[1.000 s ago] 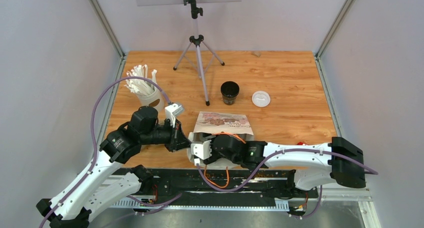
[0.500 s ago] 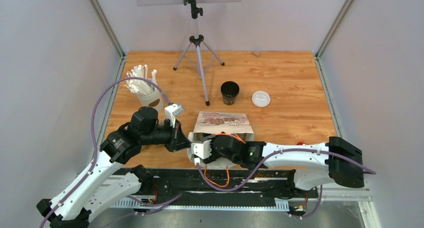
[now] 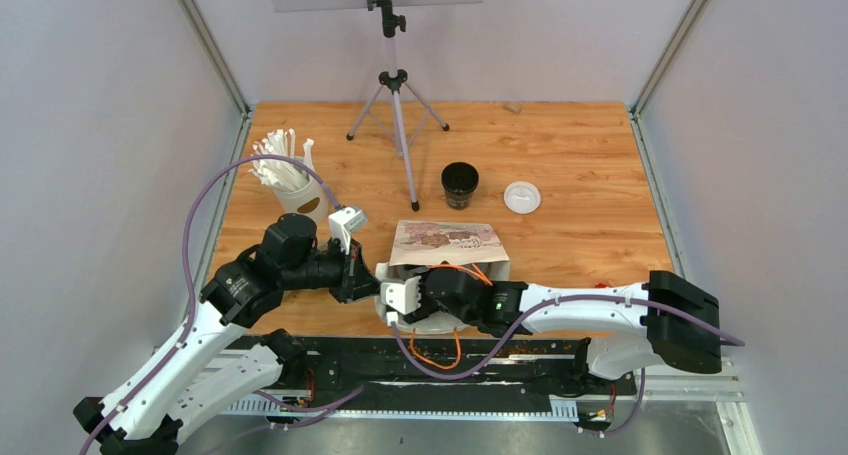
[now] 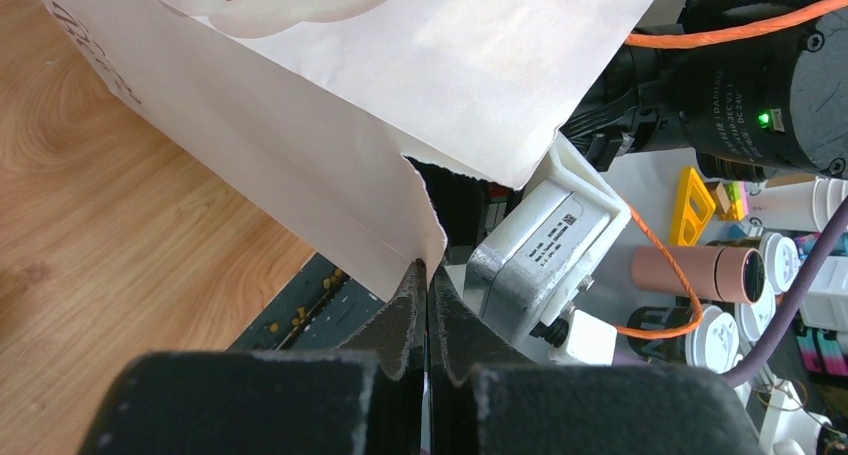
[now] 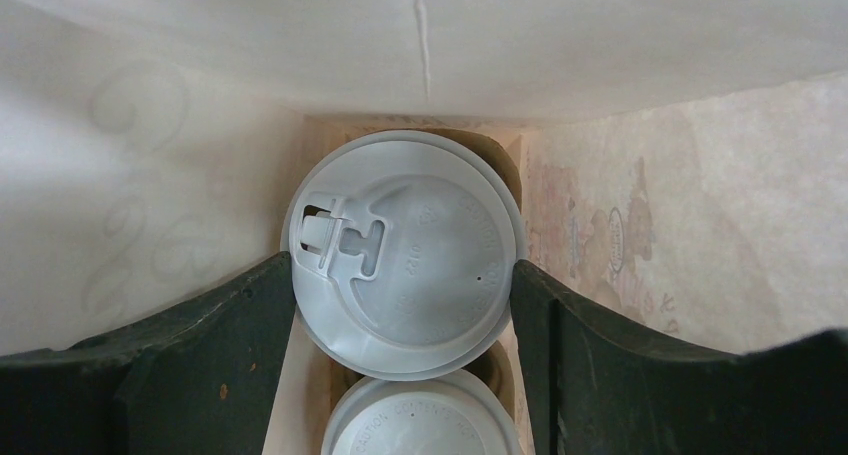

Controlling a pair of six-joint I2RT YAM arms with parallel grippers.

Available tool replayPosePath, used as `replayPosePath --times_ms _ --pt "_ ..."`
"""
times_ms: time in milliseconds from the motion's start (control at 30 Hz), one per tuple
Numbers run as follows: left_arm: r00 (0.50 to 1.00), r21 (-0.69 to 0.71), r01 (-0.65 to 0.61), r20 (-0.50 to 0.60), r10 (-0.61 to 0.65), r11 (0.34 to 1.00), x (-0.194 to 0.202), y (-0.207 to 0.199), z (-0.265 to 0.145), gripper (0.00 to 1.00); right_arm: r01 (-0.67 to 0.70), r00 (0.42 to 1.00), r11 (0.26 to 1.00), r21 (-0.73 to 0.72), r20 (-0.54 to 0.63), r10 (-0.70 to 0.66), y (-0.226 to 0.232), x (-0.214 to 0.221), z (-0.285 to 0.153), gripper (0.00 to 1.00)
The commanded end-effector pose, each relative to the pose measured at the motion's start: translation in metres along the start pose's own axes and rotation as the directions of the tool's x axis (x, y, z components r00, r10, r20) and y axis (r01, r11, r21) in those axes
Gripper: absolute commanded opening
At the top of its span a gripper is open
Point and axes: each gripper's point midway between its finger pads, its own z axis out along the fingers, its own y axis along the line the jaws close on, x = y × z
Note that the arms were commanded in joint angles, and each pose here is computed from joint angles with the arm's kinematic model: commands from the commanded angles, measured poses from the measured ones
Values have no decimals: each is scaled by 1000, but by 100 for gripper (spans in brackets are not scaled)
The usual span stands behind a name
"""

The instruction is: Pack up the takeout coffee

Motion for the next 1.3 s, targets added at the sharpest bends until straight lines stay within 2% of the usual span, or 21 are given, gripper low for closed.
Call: replayPosePath --times_ms 0,867,1267 --pt "999 80 -20 43 17 997 -11 -18 -4 0 3 994 999 -47 -112 -8 19 40 1 73" --pt "999 96 -21 50 16 995 -14 -21 -2 0 -20 989 998 -63 -149 11 32 62 1 74" --pt "999 99 -11 51 6 995 -12 -20 -2 0 -55 988 998 -23 -146 51 25 61 1 77"
